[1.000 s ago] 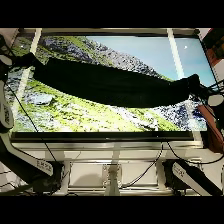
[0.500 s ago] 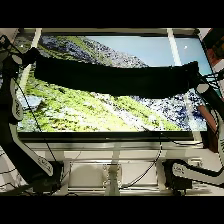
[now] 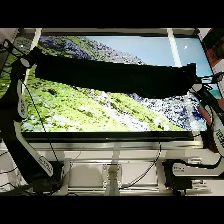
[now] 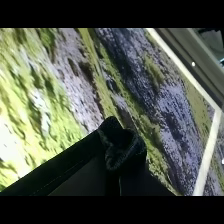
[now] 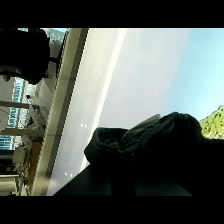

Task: Fold the clothes and pants, and hang the long-sleeved shirts on hangers.

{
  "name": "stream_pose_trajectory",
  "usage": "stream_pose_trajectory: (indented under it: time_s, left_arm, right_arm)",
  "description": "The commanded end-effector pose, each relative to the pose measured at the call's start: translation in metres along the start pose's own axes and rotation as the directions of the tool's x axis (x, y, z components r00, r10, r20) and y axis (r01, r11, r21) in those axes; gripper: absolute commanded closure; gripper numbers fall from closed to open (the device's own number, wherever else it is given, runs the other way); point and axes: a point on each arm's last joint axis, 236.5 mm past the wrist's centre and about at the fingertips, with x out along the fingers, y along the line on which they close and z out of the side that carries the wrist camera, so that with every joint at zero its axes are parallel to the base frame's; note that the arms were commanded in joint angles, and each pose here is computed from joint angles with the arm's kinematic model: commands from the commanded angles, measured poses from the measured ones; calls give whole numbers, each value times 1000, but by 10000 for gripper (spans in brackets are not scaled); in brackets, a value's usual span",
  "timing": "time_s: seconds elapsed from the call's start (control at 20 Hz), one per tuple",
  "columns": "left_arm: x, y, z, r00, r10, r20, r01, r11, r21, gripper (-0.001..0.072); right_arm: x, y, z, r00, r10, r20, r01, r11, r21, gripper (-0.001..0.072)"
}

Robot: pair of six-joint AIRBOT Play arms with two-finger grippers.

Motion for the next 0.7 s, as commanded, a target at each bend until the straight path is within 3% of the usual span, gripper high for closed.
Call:
stream_pose_trajectory:
  time_s: [0.0, 0.05, 0.1, 0.15, 0.45, 0.65]
  left_arm:
    - [8, -14, -2, 999, -30, 25, 29, 999, 31, 669]
    - [8, -21, -2, 999, -41, 31, 38, 996, 82, 559]
    - [7, -28, 1, 997, -55, 46, 48, 989, 143, 163]
    - [5, -37, 4, 996, -68, 56, 58, 984, 168, -4]
    - [-41, -72, 53, 990, -96, 101, 45, 904, 424, -1]
    - [-65, -1, 9, 970, 114, -215, -20, 918, 396, 1]
  right_arm:
    - [2, -2, 1, 1000, 1, 10, -1, 1000, 1, 680]
    - [2, -1, 1, 1000, 3, 11, -3, 1000, -6, 523]
    - [2, -1, 1, 1000, 4, 10, -4, 1000, -24, 214]
    - [2, 1, 1, 1000, 7, 5, -6, 998, -55, 35]
    - [-8, 1, -12, 997, -23, -67, 17, 995, -95, 39]
    - [-15, 3, -19, 994, -39, -104, 19, 983, -181, 39]
